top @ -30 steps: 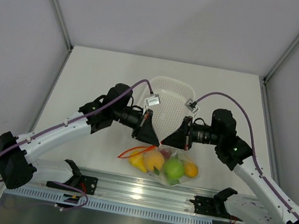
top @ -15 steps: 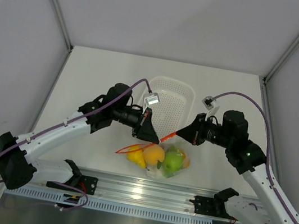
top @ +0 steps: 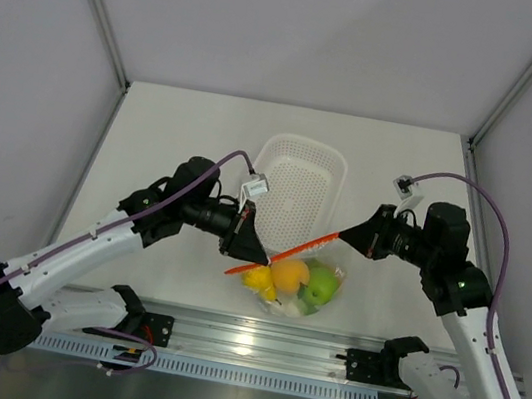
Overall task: Place the food in the zip-top bag and seal the zipper
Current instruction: Zip the zipper food storage bag at the center of the board, then place the zipper food storage bag at the center of the board, then reset both arms
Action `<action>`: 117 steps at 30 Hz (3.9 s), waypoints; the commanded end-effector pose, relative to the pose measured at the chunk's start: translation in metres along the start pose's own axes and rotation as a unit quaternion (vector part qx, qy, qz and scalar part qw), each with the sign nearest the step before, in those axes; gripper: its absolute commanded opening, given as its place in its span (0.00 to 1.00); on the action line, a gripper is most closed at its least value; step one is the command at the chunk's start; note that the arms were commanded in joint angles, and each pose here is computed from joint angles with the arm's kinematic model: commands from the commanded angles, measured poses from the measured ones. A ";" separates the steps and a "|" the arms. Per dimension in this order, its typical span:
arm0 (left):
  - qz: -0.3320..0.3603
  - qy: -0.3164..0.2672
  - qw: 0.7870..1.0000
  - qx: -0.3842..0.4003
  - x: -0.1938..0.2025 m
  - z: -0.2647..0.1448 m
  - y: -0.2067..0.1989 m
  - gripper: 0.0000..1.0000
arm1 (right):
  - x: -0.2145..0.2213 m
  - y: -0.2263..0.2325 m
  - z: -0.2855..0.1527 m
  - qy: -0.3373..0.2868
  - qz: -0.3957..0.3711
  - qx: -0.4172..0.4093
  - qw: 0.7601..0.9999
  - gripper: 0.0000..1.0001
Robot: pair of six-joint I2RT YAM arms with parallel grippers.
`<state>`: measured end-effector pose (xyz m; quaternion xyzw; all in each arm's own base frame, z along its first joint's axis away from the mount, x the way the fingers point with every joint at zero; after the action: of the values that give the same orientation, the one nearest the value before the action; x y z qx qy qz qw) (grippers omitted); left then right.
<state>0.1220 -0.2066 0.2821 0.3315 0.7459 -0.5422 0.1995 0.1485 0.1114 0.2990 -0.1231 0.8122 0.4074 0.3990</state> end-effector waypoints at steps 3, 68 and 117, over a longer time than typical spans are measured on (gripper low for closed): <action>-0.001 0.012 1.000 0.008 0.019 -0.014 -0.010 0.01 | -0.007 -0.002 -0.011 -0.029 -0.016 0.033 0.999 0.00; 0.023 -0.069 0.997 0.035 0.036 -0.016 -0.014 1.00 | -0.110 -0.092 -0.057 -0.141 0.106 0.299 0.938 0.00; -0.071 -0.097 0.993 0.005 0.048 -0.004 0.006 1.00 | -0.040 -0.062 -0.044 -0.073 0.148 0.460 0.872 1.00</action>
<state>0.0937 -0.1884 0.2454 0.2418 0.7464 -0.5800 0.2190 0.1968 0.0294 0.3120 0.2149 0.8856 0.0515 0.4084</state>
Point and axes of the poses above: each gripper's point midway between its finger pads, its own z axis out along the fingers, its own y axis along the line the jaws close on, x = y × z, the point moved 9 cm from there along -z, back along the fingers, and after that the axes turned 2 degrees about -z, right-handed, at the moved point
